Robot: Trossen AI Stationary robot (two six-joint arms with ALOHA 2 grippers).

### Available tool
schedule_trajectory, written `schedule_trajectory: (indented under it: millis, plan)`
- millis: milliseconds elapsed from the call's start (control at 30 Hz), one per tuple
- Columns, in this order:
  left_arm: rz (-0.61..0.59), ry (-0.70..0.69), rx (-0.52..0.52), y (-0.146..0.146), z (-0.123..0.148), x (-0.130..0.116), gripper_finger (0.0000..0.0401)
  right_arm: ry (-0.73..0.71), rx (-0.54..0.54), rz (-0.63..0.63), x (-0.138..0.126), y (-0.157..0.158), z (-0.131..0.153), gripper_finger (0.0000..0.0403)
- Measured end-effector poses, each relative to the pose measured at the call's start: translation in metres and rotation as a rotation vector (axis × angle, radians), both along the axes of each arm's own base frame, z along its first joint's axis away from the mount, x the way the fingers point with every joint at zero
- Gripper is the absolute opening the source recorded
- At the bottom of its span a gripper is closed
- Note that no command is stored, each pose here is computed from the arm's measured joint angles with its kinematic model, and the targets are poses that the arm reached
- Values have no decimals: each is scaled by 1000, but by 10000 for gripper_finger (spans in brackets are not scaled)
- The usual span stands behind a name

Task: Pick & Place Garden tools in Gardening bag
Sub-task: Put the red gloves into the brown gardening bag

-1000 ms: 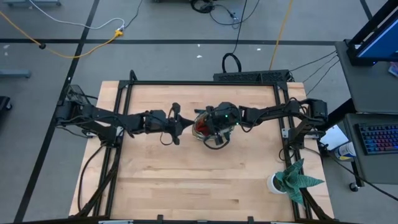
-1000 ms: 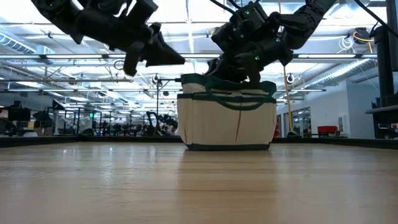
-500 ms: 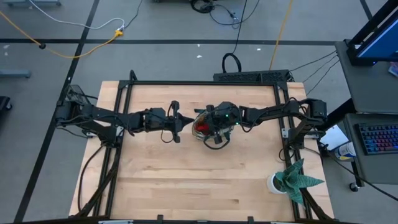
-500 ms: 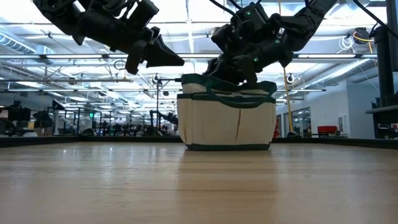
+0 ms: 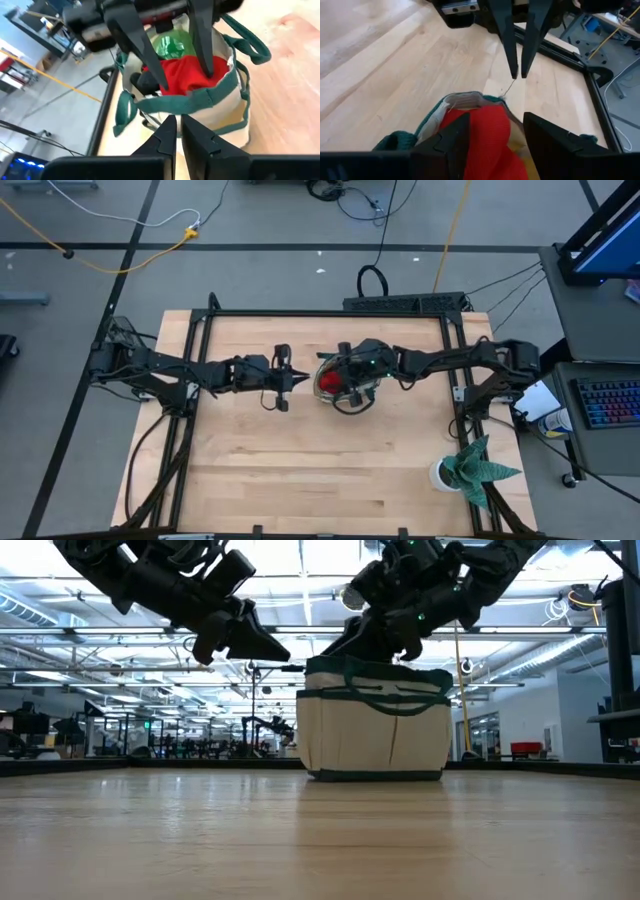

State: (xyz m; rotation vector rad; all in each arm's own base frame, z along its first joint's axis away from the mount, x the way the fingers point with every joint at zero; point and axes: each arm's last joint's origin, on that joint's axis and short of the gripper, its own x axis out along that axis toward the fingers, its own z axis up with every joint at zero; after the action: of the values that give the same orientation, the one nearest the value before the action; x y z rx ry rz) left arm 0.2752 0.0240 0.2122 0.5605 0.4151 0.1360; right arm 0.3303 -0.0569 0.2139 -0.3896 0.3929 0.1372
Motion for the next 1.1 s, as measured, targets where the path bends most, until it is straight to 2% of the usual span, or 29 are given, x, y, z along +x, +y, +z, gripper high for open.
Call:
schedule_trajectory:
  millis: [167, 533, 767, 1100]
  plan:
    - [13, 13, -36, 0, -2, -1, 33, -7, -1, 1, -2, 0, 4, 181]
    - [19, 23, -36, -1, -3, -1, 33, -7, -16, 9, -2, 0, 4, 181]
    - [47, 20, -105, -1, -4, -2, 33, -10, -16, 9, -2, 0, 5, 181]
    - [49, 19, -133, -2, -5, -2, 34, -11, -16, 12, -2, 1, 5, 181]
